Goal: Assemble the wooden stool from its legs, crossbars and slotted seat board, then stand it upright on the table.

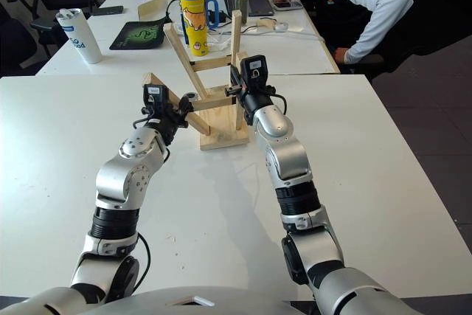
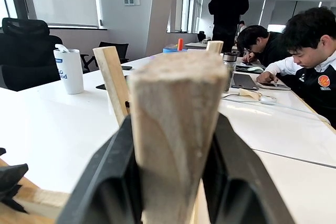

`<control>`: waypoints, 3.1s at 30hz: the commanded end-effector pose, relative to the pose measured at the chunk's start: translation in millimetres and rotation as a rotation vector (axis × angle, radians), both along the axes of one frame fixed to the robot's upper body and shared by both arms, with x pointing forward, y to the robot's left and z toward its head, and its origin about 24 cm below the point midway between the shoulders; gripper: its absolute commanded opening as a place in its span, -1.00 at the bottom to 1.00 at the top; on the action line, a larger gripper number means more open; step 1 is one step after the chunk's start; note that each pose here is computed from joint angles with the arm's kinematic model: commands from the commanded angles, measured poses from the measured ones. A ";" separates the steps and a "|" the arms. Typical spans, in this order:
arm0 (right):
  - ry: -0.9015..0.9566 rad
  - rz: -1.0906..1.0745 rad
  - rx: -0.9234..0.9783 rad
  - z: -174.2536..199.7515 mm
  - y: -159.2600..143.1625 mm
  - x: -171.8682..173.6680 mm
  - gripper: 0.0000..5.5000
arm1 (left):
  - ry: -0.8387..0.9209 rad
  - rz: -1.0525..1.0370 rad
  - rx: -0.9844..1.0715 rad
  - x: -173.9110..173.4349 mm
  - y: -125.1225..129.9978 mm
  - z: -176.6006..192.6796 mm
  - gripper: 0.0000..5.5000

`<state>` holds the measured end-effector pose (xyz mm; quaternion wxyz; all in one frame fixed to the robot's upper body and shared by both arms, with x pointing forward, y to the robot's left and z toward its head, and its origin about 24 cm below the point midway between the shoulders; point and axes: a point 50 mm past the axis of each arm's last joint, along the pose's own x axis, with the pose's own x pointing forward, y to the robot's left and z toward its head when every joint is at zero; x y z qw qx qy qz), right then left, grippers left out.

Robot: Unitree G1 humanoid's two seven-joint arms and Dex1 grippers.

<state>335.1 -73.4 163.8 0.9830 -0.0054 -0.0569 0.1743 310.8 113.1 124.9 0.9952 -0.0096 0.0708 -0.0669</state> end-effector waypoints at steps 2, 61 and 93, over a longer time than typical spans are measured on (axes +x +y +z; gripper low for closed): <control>0.039 0.112 -0.012 -6.8 15.5 -7.0 -0.58 | 0.095 -0.038 0.016 -4.8 -10.6 -11.5 -0.14; -0.446 -0.169 0.154 65.4 -23.8 -8.5 -0.22 | -0.420 0.090 -0.620 2.2 66.9 115.7 -0.14; 0.144 -0.008 -0.066 -22.6 -17.6 13.0 -0.22 | -0.042 -0.023 -0.874 1.6 -0.1 35.3 -0.14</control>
